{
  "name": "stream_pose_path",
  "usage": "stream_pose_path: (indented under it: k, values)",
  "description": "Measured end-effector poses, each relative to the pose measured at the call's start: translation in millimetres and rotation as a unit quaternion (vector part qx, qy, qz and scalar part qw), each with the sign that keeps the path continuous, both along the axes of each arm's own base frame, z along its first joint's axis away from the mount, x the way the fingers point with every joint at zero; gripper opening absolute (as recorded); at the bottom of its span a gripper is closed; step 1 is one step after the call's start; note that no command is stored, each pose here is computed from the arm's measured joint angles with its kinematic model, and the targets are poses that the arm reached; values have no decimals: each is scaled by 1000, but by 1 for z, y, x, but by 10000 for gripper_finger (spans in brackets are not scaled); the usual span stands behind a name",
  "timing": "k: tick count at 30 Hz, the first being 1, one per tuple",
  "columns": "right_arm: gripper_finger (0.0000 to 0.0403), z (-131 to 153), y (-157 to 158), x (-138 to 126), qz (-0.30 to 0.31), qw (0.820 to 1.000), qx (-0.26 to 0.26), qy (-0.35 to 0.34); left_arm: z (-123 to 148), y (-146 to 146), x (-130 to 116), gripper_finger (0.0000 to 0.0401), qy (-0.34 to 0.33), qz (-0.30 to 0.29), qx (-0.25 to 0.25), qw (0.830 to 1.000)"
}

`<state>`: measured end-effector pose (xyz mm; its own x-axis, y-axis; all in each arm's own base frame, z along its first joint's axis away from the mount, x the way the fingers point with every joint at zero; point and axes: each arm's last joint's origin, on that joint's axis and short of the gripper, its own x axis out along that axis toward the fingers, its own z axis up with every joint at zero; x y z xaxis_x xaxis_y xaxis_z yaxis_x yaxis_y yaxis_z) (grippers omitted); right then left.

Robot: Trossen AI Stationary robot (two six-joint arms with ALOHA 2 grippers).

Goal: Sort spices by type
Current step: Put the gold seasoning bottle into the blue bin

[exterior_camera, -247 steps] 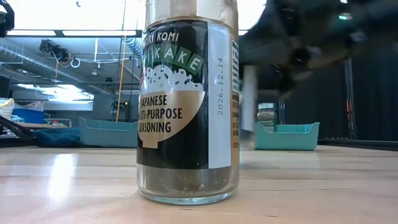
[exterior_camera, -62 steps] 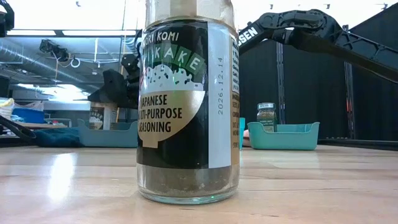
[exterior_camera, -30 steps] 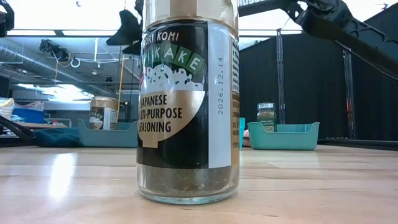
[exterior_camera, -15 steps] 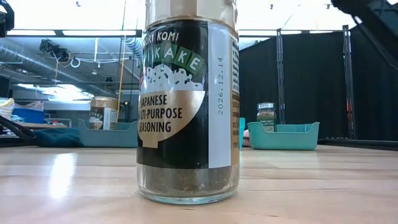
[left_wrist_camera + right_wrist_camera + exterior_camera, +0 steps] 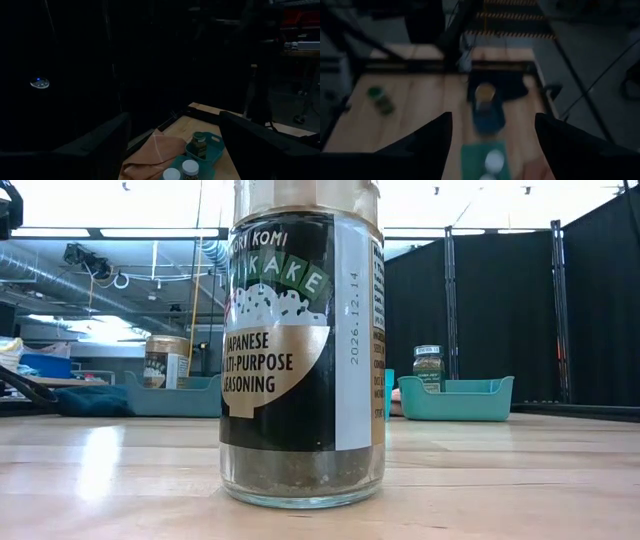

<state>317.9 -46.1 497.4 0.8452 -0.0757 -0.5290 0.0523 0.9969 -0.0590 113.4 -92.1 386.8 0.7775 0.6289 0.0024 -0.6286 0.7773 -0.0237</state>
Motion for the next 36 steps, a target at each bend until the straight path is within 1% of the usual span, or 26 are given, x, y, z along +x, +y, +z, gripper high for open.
stream_pose_path:
  k: [5, 9, 12, 16, 19, 22, 25, 29, 33, 36]
  values:
    - [281, 6, 22, -44, 4, 997, 31, 66, 0, 0, 0, 308, 0, 0, 0, 1000]
    - [274, 18, 36, -81, -18, 996, 37, 73, 0, 0, 0, 308, 0, 0, 0, 1000]
    - [269, 30, 42, -112, -42, 997, 32, 50, 0, 0, 0, 308, 0, 0, 0, 1000]
    - [264, 46, 46, -156, -76, 997, 29, 2, 0, 0, 0, 308, 0, 0, 0, 1000]
    - [262, 55, 45, -189, -100, 994, 32, -38, 0, 0, 0, 308, 0, 0, 0, 1000]
    - [263, 58, 43, -217, -135, 988, 30, -65, 0, 0, 0, 308, 0, 0, 0, 1000]
    - [262, 52, 41, -239, -169, 982, 36, -74, 0, 0, 0, 308, -2, 0, -3, 1000]
    - [259, 32, 39, -255, -201, 976, 53, -59, 0, 0, 0, 308, -4, 0, -5, 1000]
    - [259, -1, 38, -258, -228, 970, 74, -34, 0, 0, 0, 308, -8, 0, -10, 1000]
    - [261, -26, 39, -251, -229, 968, 88, -52, 0, 0, 0, 308, -8, 0, -10, 1000]
